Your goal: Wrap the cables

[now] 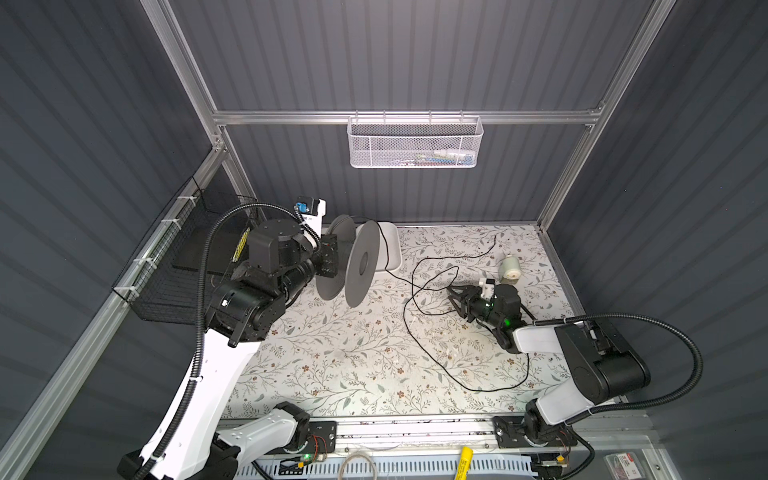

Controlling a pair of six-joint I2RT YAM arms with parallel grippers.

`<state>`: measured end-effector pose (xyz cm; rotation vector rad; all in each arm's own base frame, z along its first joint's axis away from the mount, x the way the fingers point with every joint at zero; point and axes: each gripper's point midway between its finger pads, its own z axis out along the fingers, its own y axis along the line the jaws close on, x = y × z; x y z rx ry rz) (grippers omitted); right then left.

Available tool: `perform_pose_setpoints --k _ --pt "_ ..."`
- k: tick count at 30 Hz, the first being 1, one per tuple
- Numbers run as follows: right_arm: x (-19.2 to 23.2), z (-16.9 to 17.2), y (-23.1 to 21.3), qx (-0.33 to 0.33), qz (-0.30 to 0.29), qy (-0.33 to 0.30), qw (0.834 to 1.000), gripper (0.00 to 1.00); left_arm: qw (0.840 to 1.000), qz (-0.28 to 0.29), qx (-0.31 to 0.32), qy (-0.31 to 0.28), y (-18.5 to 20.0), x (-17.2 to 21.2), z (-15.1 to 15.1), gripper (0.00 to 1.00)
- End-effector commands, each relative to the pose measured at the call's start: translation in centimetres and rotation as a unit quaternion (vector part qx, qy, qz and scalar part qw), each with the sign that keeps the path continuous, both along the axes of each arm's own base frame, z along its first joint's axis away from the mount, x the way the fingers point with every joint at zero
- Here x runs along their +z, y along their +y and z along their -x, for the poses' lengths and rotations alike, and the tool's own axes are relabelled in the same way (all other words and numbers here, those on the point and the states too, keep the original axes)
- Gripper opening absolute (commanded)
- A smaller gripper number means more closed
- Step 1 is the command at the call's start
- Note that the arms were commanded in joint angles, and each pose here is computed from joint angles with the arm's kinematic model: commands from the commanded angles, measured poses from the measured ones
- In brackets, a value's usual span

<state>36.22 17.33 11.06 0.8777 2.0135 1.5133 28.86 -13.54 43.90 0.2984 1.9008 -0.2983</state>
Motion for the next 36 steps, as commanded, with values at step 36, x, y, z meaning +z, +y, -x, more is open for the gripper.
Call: perform_pose_setpoints --k 36 --pt "1.5 -11.4 -0.4 0.001 0.025 0.003 1.000 0.32 0.998 0.018 0.017 -0.061 1.5 4.3 1.2 0.00"
